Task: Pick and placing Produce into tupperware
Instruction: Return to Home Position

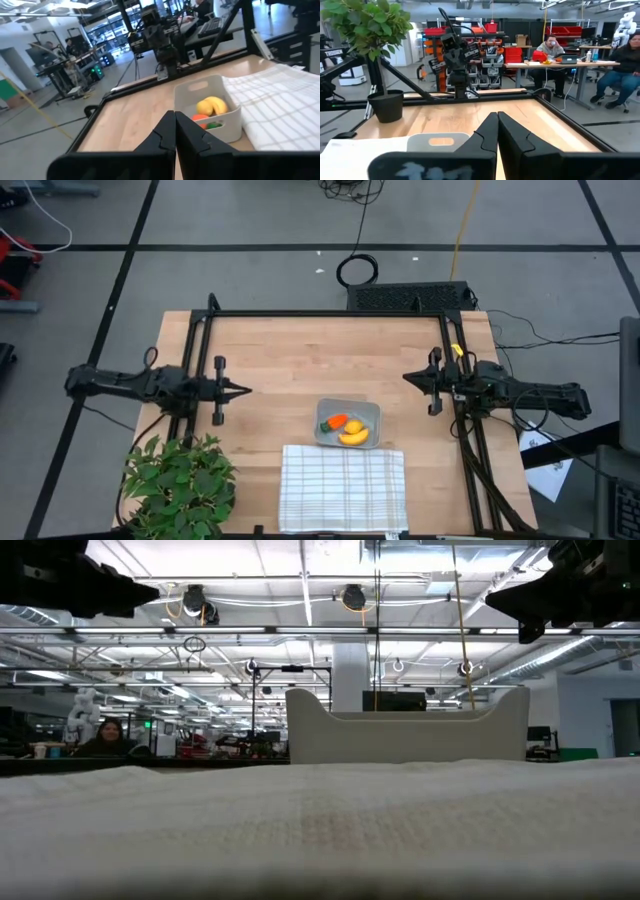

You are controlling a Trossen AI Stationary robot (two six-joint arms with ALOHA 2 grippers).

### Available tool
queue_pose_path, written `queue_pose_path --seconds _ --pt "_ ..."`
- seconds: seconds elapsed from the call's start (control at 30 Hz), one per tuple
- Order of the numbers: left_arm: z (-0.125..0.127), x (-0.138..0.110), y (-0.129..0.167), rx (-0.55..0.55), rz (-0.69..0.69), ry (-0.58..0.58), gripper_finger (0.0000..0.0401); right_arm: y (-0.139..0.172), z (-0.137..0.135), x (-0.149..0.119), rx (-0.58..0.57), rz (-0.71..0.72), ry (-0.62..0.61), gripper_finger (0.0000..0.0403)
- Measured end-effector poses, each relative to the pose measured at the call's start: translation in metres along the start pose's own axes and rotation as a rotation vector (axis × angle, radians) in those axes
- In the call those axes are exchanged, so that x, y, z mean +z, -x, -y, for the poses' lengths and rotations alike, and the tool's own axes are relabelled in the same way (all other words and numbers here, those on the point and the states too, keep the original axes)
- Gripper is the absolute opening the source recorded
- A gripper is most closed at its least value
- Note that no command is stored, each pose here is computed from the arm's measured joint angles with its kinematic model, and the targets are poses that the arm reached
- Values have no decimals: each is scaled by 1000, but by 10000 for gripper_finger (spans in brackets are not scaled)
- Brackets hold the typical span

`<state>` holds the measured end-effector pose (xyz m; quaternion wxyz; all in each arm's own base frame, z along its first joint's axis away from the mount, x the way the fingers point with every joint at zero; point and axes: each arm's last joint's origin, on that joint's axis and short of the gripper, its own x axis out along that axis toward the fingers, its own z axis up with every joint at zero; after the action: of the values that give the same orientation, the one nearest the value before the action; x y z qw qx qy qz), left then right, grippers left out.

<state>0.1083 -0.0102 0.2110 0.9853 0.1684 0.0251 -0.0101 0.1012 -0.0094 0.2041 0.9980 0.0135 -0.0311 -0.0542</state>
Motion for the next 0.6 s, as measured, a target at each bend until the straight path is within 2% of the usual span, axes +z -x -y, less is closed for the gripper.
queue_pose_path --seconds 0.6 --pt "7 -44 3 -18 28 78 0 0 0 -2 1 -17 -25 0"
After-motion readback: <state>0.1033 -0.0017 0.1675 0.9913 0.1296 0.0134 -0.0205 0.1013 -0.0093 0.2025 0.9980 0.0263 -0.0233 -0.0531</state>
